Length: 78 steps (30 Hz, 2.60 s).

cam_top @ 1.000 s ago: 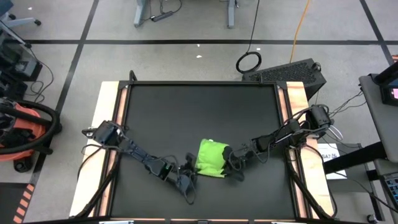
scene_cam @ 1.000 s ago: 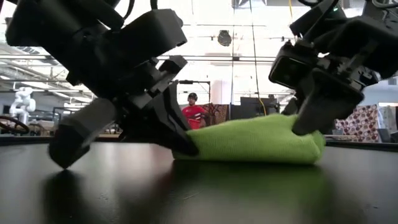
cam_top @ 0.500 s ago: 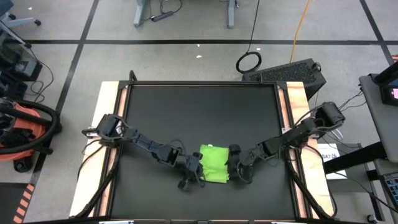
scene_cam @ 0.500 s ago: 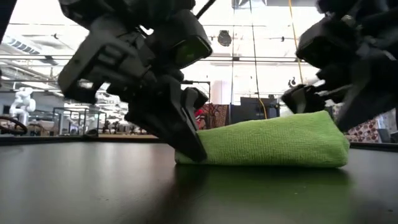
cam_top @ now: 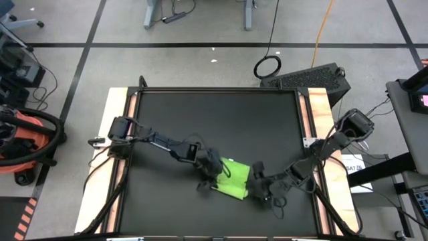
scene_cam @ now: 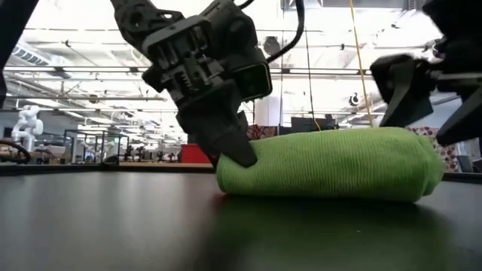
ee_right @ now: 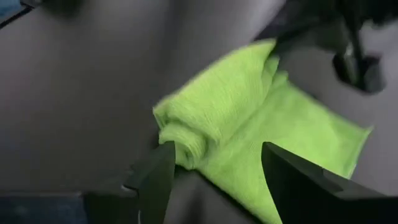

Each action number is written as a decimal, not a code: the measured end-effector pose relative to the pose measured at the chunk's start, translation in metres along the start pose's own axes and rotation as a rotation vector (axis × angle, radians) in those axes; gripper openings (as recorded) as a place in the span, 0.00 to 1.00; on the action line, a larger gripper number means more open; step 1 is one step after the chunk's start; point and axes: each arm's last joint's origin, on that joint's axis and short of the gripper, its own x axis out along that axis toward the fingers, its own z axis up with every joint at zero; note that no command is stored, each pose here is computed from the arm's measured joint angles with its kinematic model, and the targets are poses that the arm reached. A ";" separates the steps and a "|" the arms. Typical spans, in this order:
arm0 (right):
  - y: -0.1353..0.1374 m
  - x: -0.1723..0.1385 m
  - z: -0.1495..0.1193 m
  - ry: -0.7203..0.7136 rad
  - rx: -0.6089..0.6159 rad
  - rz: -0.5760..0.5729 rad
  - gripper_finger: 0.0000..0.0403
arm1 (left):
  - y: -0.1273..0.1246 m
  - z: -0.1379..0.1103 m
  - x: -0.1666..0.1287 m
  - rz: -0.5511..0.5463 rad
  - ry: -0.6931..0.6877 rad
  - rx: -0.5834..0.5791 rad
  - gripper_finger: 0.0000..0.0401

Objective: Roll towel into tight, uniform cylinder
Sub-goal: Roll the green towel

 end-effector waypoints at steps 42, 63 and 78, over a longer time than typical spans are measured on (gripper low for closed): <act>0.038 0.051 -0.013 0.100 -0.060 -0.348 0.04 | 0.017 0.007 -0.015 -0.138 0.007 -0.192 0.05; -0.011 0.060 -0.006 0.150 0.047 -0.004 0.02 | -0.005 0.015 -0.018 -0.045 -0.013 -0.019 0.51; -0.059 0.058 -0.013 0.065 0.293 0.322 0.02 | -0.093 0.008 -0.027 0.422 0.005 0.546 0.65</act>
